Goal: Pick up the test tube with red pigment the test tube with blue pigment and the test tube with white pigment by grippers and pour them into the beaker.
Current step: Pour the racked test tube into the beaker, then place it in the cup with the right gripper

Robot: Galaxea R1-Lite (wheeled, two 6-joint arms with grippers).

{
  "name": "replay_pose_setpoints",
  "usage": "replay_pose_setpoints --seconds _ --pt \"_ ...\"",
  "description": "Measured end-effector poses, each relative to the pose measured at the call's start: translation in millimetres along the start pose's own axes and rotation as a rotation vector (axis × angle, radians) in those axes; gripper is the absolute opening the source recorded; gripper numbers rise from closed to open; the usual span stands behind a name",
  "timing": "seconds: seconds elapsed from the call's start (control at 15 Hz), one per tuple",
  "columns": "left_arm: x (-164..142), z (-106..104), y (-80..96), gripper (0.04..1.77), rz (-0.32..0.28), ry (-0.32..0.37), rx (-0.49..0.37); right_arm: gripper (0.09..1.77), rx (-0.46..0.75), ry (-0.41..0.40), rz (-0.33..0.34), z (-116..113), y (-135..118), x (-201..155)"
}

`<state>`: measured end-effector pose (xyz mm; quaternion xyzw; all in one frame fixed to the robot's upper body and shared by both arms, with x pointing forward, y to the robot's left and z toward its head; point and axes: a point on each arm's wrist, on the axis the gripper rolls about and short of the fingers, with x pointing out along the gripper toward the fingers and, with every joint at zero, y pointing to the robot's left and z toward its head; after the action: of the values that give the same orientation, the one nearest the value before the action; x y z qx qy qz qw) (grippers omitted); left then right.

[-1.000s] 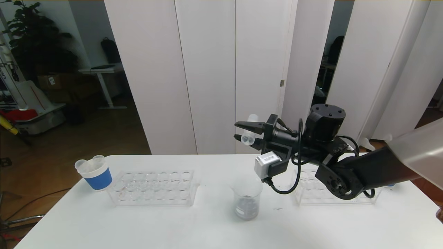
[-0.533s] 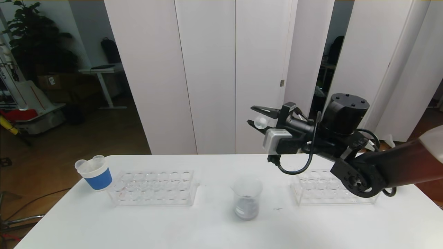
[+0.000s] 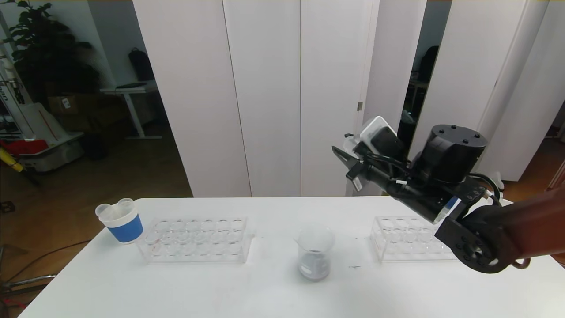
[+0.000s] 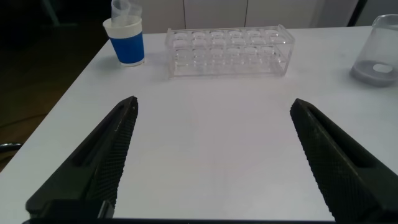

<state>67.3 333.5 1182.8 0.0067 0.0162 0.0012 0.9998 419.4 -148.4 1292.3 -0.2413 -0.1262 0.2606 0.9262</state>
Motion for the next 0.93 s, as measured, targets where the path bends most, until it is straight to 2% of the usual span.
replay_pose_setpoints --seconds 0.2,0.33,0.6,0.93 --pt "0 0 0.0 1.75 0.0 0.0 0.0 0.61 0.185 0.048 -0.01 -3 4 -13" --pt "0 0 0.0 1.75 0.0 0.0 0.0 0.61 0.287 0.092 -0.044 -7 5 -23" --pt "0 0 0.0 1.75 0.0 0.0 0.0 0.61 0.49 0.129 -0.093 -9 3 -32" --pt "0 0 0.0 1.75 0.0 0.0 0.0 0.61 0.574 0.199 -0.114 -5 -5 -43"
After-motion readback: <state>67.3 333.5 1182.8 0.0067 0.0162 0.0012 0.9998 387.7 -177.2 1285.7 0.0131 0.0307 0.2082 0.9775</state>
